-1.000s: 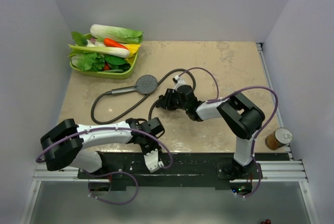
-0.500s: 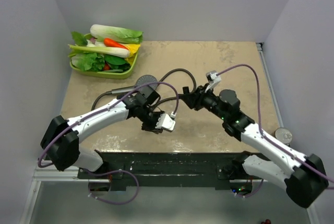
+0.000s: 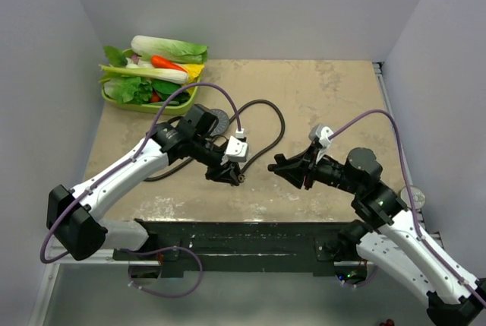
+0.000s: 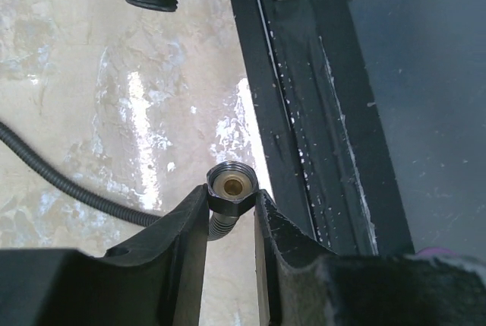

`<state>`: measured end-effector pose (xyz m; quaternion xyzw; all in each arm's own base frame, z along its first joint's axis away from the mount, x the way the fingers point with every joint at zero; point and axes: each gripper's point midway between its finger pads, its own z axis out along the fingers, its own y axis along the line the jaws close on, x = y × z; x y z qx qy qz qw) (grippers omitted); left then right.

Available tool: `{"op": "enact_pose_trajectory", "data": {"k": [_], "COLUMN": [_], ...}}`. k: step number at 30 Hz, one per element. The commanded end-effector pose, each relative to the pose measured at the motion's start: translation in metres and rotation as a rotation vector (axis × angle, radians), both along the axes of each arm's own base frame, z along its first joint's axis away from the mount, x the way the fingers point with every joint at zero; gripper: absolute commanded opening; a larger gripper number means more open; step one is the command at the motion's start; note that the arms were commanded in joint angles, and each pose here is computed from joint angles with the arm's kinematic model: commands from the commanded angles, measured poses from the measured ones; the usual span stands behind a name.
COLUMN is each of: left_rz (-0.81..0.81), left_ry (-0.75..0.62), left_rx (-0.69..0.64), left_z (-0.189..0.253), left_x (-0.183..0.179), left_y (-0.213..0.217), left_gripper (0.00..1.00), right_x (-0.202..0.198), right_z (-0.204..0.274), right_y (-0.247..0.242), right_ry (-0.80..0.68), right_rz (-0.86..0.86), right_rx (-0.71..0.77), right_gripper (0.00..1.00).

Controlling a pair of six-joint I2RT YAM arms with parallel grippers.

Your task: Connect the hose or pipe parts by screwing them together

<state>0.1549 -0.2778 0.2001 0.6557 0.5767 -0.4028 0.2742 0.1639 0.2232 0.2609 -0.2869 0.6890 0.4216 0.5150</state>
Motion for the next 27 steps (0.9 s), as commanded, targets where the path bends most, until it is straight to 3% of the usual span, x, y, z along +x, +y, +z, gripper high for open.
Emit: {"op": "enact_pose_trajectory", "data": {"k": [1,11,27], "left_rz": [-0.017,0.000,-0.064], "left_ry": [0.055,0.088,0.103], "left_rx": [-0.056,-0.069,-0.108], "left_z": [0.014,0.003,0.008], "left_x": [-0.008,-0.007,-0.019], "left_y": [-0.006,-0.011,-0.015], "left_gripper": [0.00,0.00,0.00], "right_x": [-0.014,-0.023,-0.026], "right_z": [0.027,0.021,0.020], "right_y": [0.011,0.054,0.079], "right_ry": [-0.084,-0.098,-0.094], "right_rz": [0.136,0.249,0.314], "right_rx": [-0.014,-0.134,-0.136], "right_gripper": [0.00,0.00,0.00]}}
